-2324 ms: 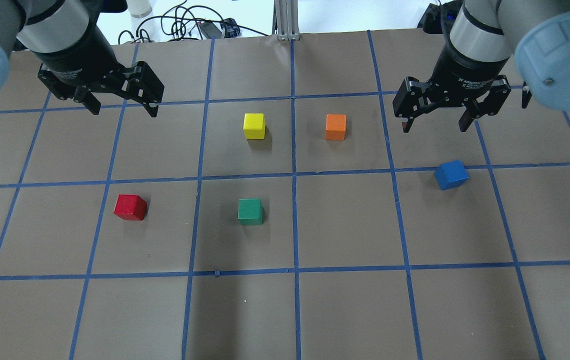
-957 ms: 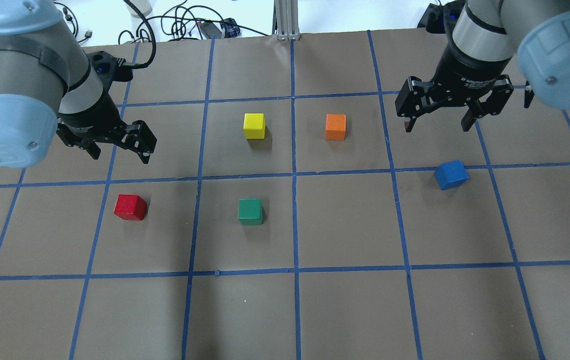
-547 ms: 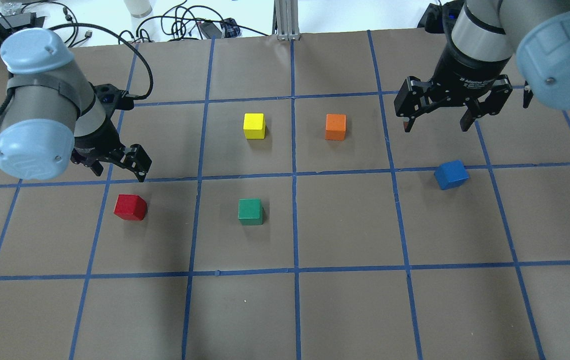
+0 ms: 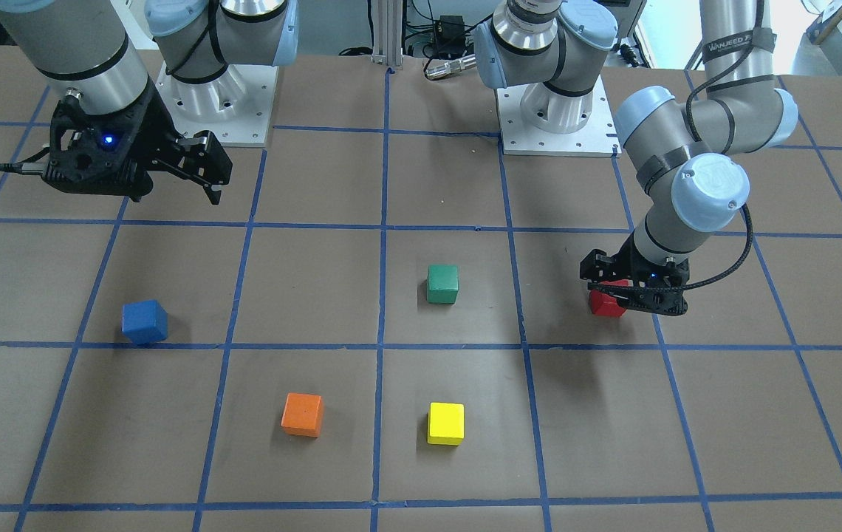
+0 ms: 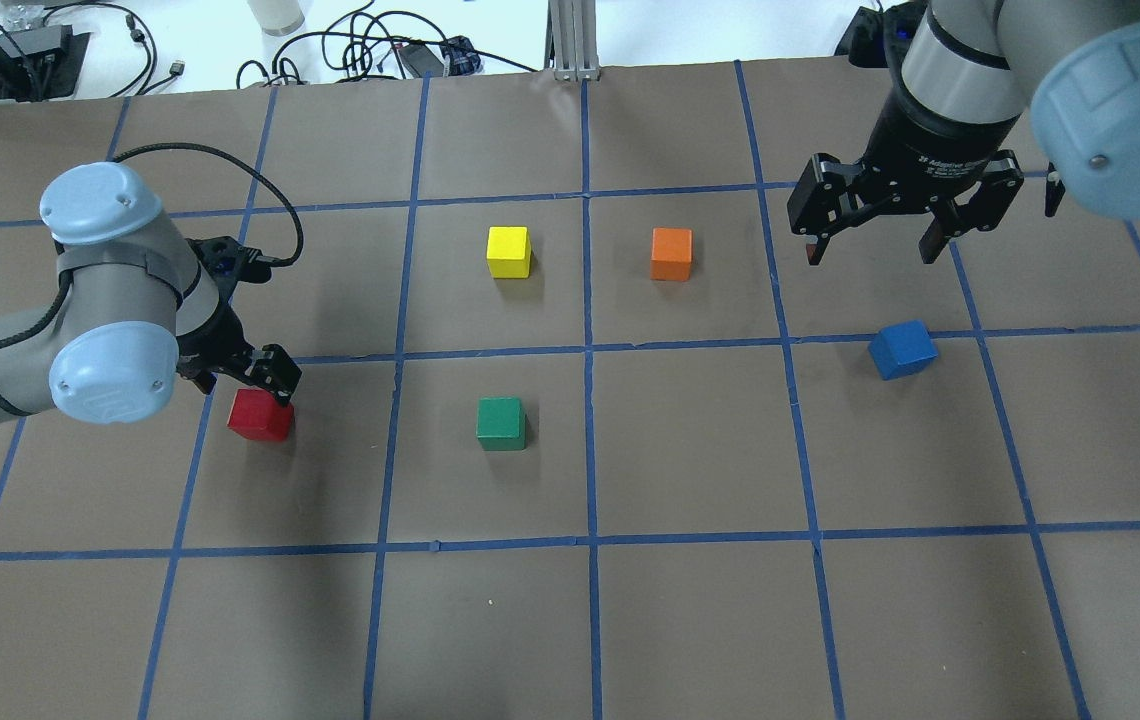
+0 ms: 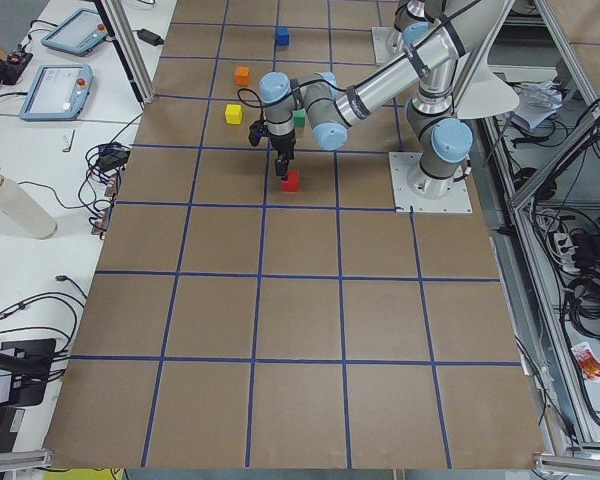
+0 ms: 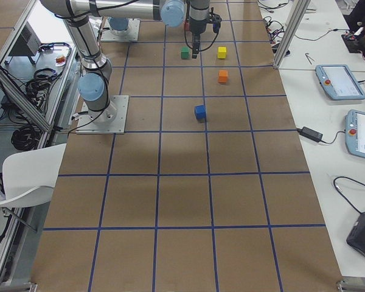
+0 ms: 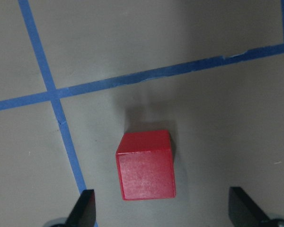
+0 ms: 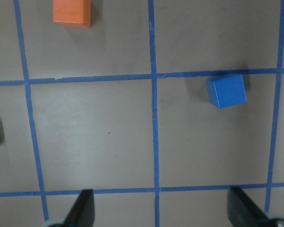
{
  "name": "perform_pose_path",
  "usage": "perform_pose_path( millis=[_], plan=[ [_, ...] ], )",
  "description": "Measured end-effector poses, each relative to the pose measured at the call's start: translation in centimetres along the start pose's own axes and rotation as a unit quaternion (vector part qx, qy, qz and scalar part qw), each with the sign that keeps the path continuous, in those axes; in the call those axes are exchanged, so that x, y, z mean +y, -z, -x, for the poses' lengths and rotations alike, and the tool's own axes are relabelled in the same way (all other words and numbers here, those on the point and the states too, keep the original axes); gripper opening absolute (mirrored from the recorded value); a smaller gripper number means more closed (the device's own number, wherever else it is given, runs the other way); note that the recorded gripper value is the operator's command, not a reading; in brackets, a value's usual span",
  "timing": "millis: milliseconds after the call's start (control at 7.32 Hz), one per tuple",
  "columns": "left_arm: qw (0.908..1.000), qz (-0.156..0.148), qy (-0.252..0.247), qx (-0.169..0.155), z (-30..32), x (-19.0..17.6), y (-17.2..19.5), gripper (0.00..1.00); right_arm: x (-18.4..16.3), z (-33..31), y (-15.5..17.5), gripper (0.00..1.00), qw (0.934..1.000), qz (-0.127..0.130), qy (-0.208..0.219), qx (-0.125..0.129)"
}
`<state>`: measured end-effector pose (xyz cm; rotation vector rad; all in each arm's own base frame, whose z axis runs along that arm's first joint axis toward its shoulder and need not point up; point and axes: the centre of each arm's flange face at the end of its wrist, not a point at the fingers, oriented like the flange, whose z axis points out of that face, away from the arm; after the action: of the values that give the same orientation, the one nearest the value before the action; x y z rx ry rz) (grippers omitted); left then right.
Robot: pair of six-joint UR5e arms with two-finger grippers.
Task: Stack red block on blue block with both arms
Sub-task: 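Close the left gripper on the red cube and lift it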
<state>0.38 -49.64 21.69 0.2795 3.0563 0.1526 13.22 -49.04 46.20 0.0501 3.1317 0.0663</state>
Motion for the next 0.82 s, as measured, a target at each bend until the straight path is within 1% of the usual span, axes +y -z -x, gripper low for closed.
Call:
perform_pose_path(
  millis=[273, 410, 547, 820],
  plan=[
    [1.0, -0.002, 0.003, -0.001, 0.3, 0.0, -2.5, 1.0, 0.0, 0.0, 0.0, 1.0, 1.0, 0.0, 0.0, 0.0],
    [1.0, 0.002, 0.003, 0.004, 0.3, 0.0, -3.3, 0.78, 0.0, 0.0, -0.1, 1.0, 1.0, 0.001, 0.0, 0.0],
    [0.9999, 0.006, 0.003, 0.009, 0.2, -0.1, -3.8, 0.44, 0.0, 0.0, -0.1, 1.0, 1.0, 0.001, 0.0, 0.0],
    [1.0, 0.003, 0.002, 0.008, 0.4, -0.4, -3.8, 0.1, 0.1, 0.0, -0.1, 1.0, 1.0, 0.001, 0.0, -0.001]
  ],
)
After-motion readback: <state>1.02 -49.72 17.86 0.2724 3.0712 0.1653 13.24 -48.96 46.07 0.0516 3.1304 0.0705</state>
